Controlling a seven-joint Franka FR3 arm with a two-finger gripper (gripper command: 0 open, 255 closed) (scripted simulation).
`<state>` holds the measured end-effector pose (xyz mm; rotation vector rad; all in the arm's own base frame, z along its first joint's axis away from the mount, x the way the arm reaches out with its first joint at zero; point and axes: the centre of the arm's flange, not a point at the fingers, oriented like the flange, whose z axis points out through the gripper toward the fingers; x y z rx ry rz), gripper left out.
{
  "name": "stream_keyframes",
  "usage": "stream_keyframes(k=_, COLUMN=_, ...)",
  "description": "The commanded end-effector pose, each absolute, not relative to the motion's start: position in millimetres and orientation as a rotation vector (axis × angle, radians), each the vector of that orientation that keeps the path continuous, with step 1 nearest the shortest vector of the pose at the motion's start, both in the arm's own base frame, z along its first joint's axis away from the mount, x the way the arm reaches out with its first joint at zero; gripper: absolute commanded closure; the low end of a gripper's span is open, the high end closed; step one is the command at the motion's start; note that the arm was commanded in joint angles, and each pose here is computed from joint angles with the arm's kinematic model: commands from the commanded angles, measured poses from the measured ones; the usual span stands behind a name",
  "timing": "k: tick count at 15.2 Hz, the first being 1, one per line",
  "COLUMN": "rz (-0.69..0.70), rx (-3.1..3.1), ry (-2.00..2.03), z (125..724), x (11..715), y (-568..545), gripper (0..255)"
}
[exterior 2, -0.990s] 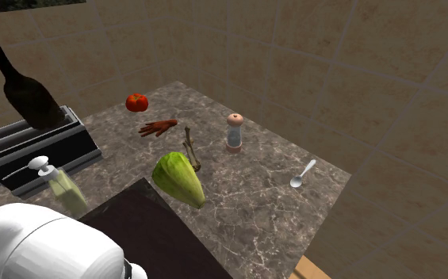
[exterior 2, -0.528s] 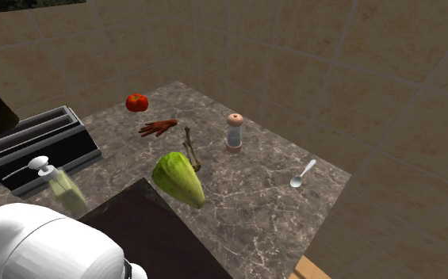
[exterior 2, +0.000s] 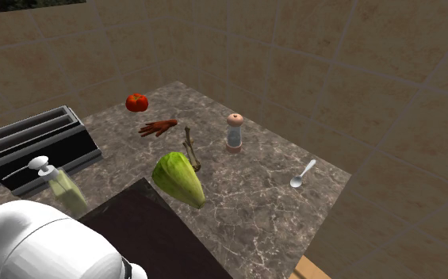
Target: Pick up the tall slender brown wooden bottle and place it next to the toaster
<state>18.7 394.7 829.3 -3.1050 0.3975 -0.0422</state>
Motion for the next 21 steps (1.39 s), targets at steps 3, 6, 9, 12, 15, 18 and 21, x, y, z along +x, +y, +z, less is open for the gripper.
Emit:
stream_keyframes(k=3, rz=-0.040, rx=-3.102, ry=0.402, z=822.2, x=-1.6, y=407.6, gripper=255)
stream_keyframes(k=6, rz=-0.040, rx=-3.102, ry=0.402, z=806.4, x=-1.6, y=407.6, gripper=255)
stream_keyframes(k=9, rz=-0.040, rx=-3.102, ry=0.402, z=790.5, x=-1.6, y=407.6, gripper=255)
stream_keyframes(k=12, rz=-0.040, rx=-3.102, ry=0.402, z=774.7, x=-1.6, y=407.6, gripper=255)
stream_keyframes(k=15, rz=-0.040, rx=-3.102, ry=0.402, z=758.9, x=-1.6, y=407.6, gripper=255)
stream_keyframes(k=18, rz=-0.040, rx=-3.102, ry=0.402, z=743.0, x=-1.6, y=407.6, gripper=255)
stream_keyframes(k=21, rz=-0.040, rx=-3.102, ry=0.402, z=727.2, x=-1.6, y=407.6, gripper=255)
